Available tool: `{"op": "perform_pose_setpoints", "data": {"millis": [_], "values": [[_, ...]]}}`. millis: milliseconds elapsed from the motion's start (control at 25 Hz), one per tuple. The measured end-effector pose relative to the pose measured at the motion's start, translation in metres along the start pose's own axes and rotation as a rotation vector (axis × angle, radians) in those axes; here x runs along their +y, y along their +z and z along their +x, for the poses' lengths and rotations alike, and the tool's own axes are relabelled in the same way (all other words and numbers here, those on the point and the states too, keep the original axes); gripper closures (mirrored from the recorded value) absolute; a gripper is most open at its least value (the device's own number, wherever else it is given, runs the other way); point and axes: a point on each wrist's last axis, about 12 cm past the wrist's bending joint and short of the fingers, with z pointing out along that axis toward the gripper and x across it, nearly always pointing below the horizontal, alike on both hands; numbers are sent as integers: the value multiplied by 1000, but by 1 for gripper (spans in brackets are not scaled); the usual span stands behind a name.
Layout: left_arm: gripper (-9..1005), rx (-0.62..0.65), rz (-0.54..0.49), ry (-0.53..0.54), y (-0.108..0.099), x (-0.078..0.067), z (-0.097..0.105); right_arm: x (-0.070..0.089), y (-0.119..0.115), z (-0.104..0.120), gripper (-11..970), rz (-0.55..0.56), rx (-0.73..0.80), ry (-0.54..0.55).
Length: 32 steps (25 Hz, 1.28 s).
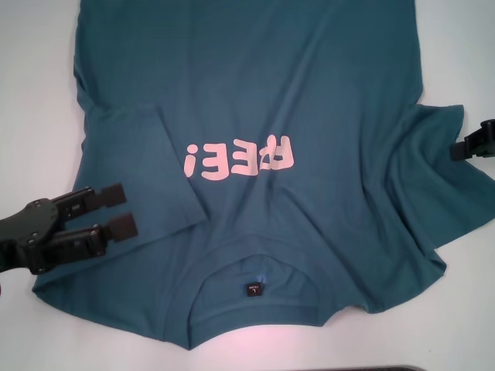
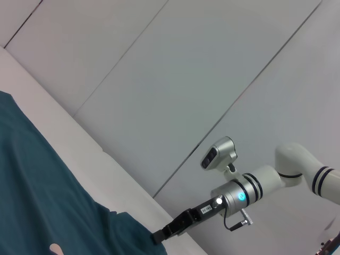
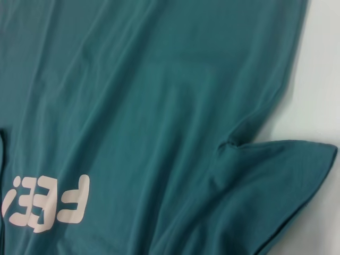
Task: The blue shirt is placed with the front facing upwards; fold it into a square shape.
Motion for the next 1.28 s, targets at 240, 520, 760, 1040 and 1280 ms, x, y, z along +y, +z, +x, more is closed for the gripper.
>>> {"op": "perform_pose_setpoints", "data": {"millis": [240,520,760,1040,1280], "values": [[55,1,-1,1,-1,0,0,-1,-7,-1,952,5,5,1],[62,-8,-8,-9,-2,0,0,-5,-39,-8,951,12,-73,38],[65,-11,-13,-18,-4,0,0,0,-40,-14,950,-3,-85,39],[66,-11,-17,-23,-5,0,0,-2,-48,-19,949,20,-132,81],[63,-11,-16,-22,-5,0,0,-1,-49,-20,948,-1,-143,96]]}}
